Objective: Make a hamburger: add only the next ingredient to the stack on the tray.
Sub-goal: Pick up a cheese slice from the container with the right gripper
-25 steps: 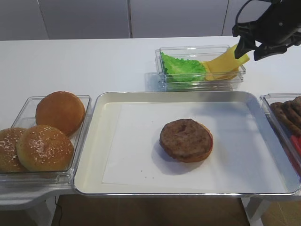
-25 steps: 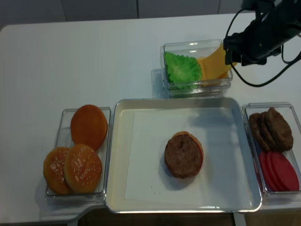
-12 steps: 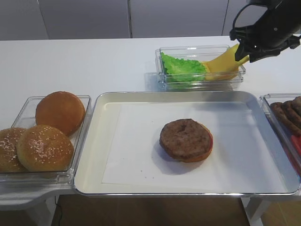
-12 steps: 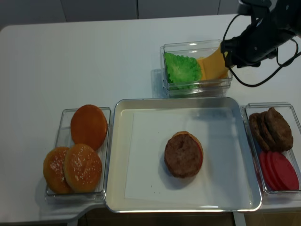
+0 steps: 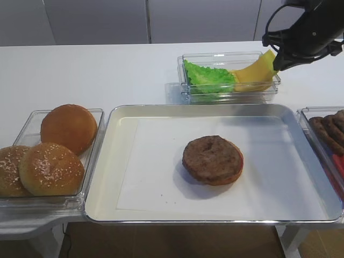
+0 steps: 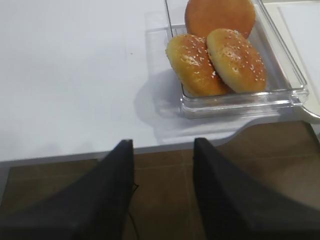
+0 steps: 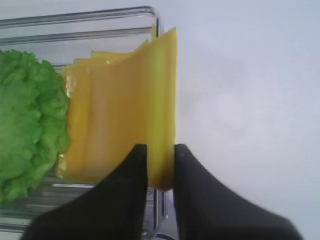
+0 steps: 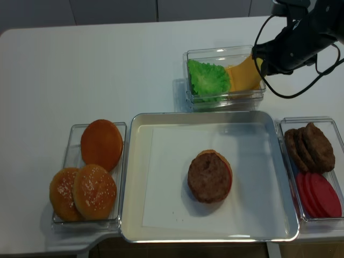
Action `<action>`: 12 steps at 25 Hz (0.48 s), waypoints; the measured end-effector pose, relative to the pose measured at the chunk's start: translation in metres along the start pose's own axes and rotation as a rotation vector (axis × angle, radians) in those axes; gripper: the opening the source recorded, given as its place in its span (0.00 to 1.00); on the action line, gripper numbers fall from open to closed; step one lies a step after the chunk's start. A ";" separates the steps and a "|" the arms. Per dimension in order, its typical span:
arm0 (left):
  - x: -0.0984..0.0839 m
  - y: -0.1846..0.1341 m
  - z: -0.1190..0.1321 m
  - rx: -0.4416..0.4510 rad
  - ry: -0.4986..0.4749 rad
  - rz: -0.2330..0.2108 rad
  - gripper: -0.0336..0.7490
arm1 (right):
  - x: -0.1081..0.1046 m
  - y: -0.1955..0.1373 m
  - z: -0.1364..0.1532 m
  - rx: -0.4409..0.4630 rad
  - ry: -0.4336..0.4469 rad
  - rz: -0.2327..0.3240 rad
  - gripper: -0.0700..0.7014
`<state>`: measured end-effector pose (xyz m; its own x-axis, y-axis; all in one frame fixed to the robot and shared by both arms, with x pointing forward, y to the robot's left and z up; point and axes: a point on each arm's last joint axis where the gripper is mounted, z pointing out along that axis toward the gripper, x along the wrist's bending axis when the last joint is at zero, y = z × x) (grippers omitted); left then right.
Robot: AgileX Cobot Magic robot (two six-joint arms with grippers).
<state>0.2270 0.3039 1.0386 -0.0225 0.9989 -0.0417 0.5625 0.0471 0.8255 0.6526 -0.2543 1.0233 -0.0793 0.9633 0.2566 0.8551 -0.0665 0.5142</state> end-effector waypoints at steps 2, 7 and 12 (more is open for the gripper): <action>0.000 0.000 0.000 0.000 0.000 0.000 0.42 | 0.000 0.000 0.000 -0.002 0.000 0.000 0.14; 0.000 0.000 0.000 0.000 0.000 0.000 0.42 | 0.000 0.001 0.000 -0.006 0.001 0.001 0.11; 0.000 0.000 0.000 0.000 0.000 0.000 0.42 | 0.000 0.001 0.000 -0.006 0.001 0.001 0.11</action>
<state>0.2270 0.3039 1.0386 -0.0225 0.9989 -0.0417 0.5625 0.0471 0.8255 0.6531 -0.2542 1.0240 -0.0787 0.9629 0.2583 0.8523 -0.0694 0.5185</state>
